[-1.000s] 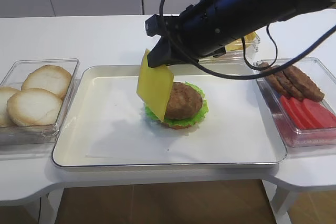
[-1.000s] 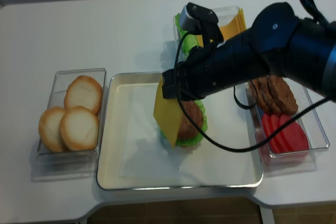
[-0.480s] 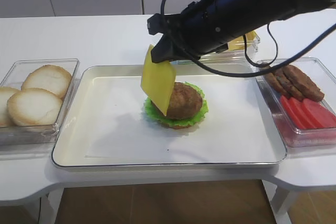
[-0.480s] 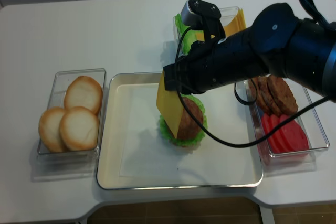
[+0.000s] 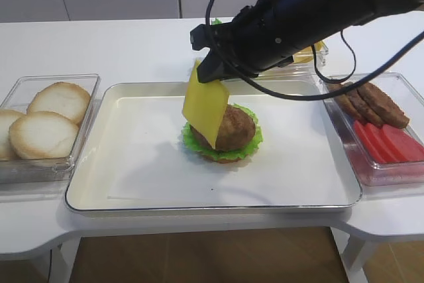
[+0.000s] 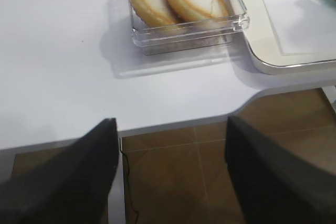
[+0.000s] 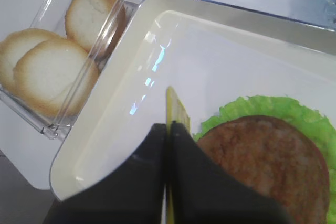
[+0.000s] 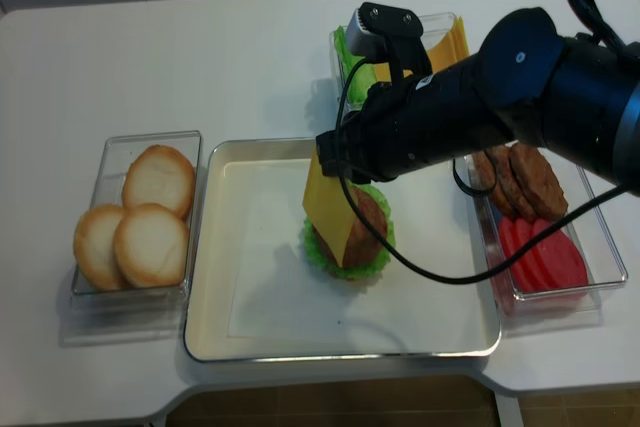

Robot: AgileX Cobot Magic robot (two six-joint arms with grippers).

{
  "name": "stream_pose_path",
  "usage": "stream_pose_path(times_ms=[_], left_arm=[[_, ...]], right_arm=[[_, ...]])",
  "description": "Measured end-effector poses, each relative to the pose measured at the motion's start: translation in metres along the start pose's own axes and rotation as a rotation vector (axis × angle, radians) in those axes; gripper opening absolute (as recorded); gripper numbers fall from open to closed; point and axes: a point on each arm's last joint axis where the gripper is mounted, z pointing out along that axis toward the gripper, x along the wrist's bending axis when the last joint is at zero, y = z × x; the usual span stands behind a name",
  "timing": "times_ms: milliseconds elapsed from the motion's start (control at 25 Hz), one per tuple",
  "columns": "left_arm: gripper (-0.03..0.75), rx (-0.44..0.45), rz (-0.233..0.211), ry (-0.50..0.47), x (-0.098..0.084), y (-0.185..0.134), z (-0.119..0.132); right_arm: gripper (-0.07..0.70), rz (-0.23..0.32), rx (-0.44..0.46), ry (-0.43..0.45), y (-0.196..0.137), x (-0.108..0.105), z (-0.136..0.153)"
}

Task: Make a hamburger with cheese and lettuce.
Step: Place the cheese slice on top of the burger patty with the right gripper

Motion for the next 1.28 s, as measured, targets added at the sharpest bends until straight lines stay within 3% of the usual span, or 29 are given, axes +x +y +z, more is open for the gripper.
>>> stream_pose_path(times_ms=[440,840,1280], left_arm=[[0.467,0.0,0.0,0.0,0.0,0.0,0.0],[0.467,0.0,0.0,0.0,0.0,0.0,0.0],[0.467,0.0,0.0,0.0,0.0,0.0,0.0]], right_arm=[[0.004,0.087,0.006,0.068,0.0,0.006,0.0],[0.004,-0.004,0.031,0.001,-0.003,-0.001,0.002],[0.004,0.007,0.048,-0.033,-0.006,-0.012,0.017]])
